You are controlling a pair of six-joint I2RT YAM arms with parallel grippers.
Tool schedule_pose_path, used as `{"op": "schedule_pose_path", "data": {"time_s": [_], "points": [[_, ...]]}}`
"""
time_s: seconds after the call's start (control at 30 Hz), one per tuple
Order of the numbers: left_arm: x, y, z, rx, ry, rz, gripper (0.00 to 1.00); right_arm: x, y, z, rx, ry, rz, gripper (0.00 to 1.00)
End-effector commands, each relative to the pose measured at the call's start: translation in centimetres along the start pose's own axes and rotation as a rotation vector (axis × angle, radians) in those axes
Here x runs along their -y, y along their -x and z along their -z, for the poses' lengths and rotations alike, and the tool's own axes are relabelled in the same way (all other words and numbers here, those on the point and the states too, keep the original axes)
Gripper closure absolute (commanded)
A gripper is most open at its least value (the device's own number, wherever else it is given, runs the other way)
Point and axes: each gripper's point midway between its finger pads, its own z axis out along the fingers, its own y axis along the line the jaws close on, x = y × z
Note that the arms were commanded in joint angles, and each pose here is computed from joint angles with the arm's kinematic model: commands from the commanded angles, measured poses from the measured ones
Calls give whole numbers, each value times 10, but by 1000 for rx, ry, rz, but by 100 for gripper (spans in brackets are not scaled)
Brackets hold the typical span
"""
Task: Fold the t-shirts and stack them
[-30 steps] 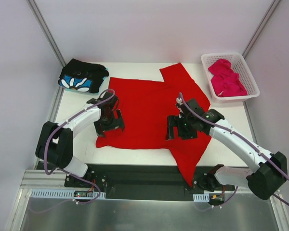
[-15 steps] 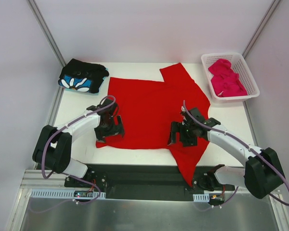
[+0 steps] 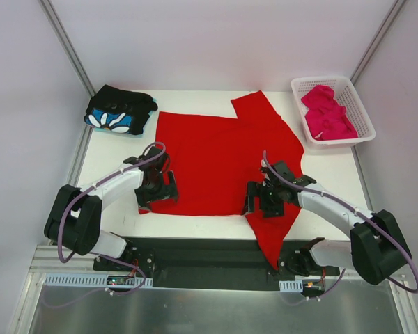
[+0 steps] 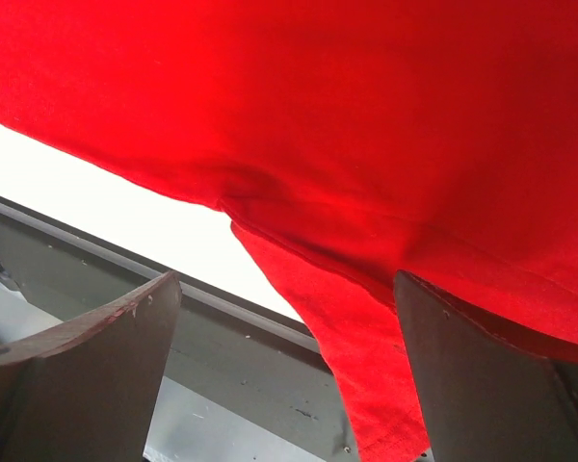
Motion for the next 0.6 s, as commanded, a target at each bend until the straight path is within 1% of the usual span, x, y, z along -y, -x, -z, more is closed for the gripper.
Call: {"op": "schedule_pose_path", "data": {"time_s": [0.0, 0.3, 0.57], "points": [[-1, -8, 3, -9, -11, -8, 1, -4, -4, 4, 9, 34, -3, 4], [-1, -8, 2, -15, -8, -8, 1, 0, -13, 6, -3, 33, 12, 4], [-4, -11, -1, -23, 1, -4, 1, 4, -24, -3, -28, 52, 9, 4]]}}
